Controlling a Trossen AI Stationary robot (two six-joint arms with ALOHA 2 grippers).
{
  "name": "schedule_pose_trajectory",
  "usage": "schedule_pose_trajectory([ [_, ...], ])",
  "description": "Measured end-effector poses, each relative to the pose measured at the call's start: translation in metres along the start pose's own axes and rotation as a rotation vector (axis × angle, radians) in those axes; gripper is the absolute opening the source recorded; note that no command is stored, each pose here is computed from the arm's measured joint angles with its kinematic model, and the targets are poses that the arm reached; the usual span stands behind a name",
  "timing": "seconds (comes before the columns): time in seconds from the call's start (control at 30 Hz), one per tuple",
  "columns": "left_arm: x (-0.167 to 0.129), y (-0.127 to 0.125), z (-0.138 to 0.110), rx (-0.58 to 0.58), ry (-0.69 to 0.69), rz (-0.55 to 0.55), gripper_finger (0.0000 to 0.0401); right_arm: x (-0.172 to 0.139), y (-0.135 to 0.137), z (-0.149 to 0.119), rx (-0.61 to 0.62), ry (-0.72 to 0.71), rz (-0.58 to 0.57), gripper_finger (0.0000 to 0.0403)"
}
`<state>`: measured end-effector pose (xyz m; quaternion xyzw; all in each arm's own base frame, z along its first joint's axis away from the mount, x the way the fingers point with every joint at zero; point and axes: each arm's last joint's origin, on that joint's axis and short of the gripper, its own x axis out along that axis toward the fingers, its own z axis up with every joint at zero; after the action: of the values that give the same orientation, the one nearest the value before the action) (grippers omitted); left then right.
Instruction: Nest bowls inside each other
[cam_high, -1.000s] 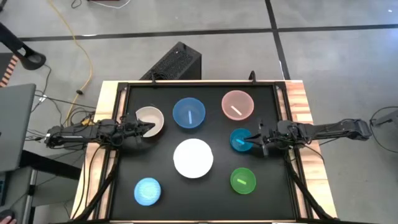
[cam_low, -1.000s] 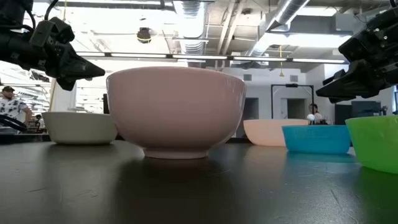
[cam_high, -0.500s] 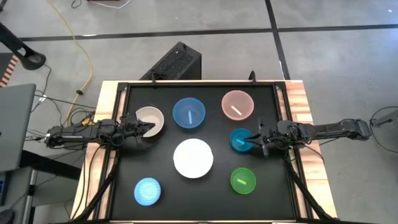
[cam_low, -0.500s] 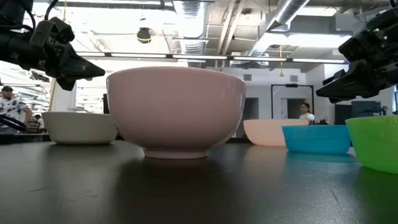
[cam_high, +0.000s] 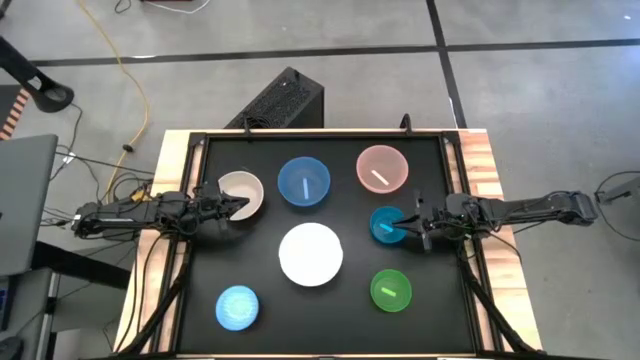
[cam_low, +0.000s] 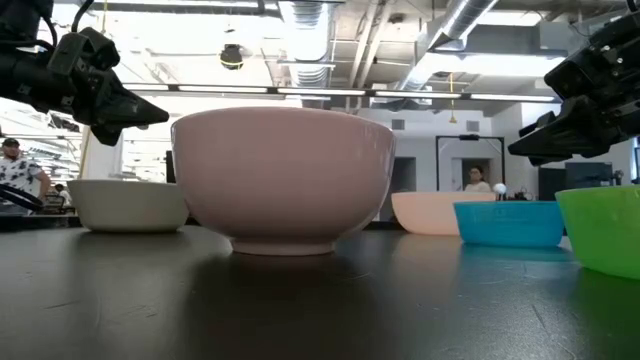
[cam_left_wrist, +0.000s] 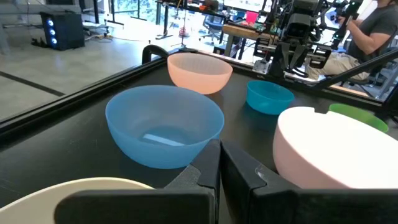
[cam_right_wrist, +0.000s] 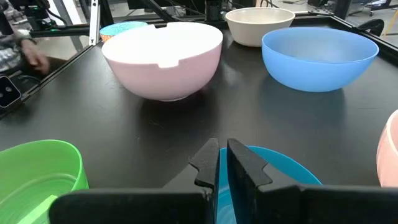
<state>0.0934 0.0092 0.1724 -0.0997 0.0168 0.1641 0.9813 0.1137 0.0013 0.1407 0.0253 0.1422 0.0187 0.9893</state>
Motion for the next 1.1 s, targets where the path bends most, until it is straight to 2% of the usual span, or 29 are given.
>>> schedule_pose_trajectory([
  [0.83, 0.0000, 0.0000, 0.0000, 0.000, 0.000, 0.000, 0.0000, 0.0000, 0.0000, 0.0000, 0.000, 0.000, 0.000, 0.0049],
  [1.1, 0.0001, -0.0011, 0.0098, 0.012, -0.114, 0.016, 0.0000, -0.0003, -0.0028, 0.0050, 0.002, -0.054, -0.071, 0.0049],
])
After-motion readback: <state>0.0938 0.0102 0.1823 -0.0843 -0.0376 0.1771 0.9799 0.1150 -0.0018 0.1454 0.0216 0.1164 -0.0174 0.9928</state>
